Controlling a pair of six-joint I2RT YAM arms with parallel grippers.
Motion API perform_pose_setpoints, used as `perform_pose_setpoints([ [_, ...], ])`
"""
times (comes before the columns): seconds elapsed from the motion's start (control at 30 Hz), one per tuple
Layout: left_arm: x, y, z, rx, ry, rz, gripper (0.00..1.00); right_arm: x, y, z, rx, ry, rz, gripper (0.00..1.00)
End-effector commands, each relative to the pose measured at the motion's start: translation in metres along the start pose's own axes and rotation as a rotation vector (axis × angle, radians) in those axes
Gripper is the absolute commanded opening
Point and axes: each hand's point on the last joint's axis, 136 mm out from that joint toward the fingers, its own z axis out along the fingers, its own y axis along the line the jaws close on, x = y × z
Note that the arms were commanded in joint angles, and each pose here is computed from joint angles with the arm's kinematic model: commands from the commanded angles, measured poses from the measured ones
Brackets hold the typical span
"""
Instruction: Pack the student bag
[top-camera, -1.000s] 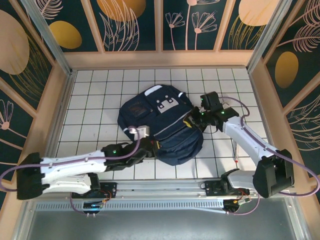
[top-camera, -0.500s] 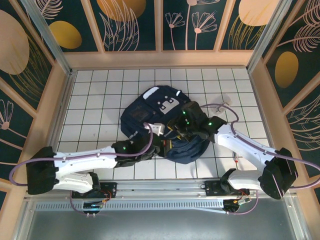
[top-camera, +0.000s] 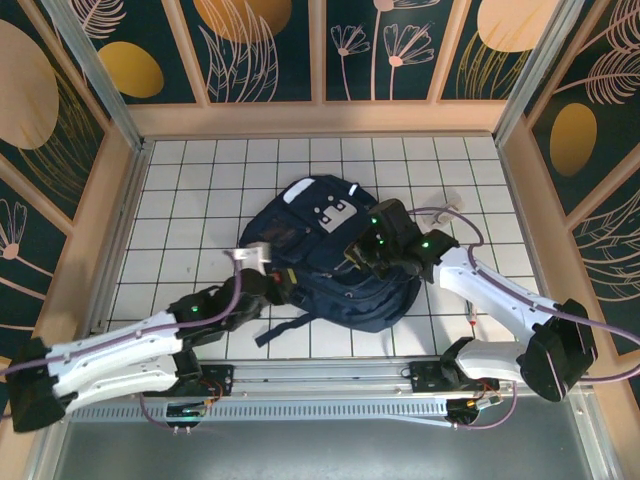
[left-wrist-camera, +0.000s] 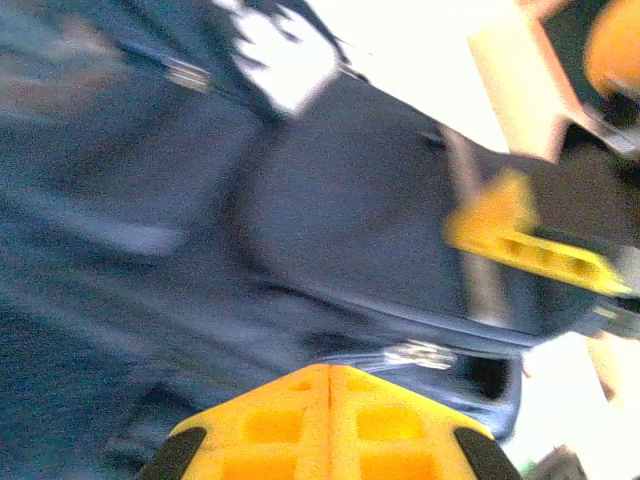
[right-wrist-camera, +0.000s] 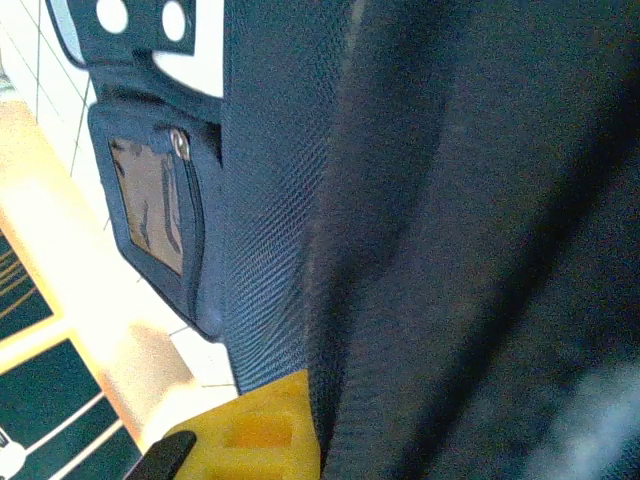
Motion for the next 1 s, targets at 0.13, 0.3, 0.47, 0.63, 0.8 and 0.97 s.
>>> perform_pose_setpoints([
  [0.13, 0.005, 0.006, -0.005, 0.036, 0.015, 0.124, 0.27, -0.007, 0.023, -0.003, -0.075, -0.036, -0.035, 0.00],
  [0.3, -0.001, -0.050, 0.006, 0.104, 0.107, 0.410, 0.57, -0.005, 0.033, -0.001, -0.097, -0.021, -0.048, 0.14],
  [0.47, 0.001, -0.118, 0.021, 0.320, 0.135, 0.676, 0.68, -0.011, 0.037, -0.005, -0.105, -0.043, -0.045, 0.30],
  [0.63, 0.009, -0.135, 0.051, 0.348, 0.132, 0.813, 0.73, -0.022, 0.033, -0.017, -0.120, -0.073, -0.011, 0.41],
  [0.8, 0.027, -0.150, 0.073, 0.401, 0.137, 0.914, 0.78, -0.037, 0.028, -0.036, -0.139, -0.116, 0.021, 0.45],
  [0.97, 0.014, -0.138, 0.103, 0.224, 0.062, 0.963, 0.78, -0.043, 0.030, -0.047, -0.162, -0.128, 0.031, 0.45],
])
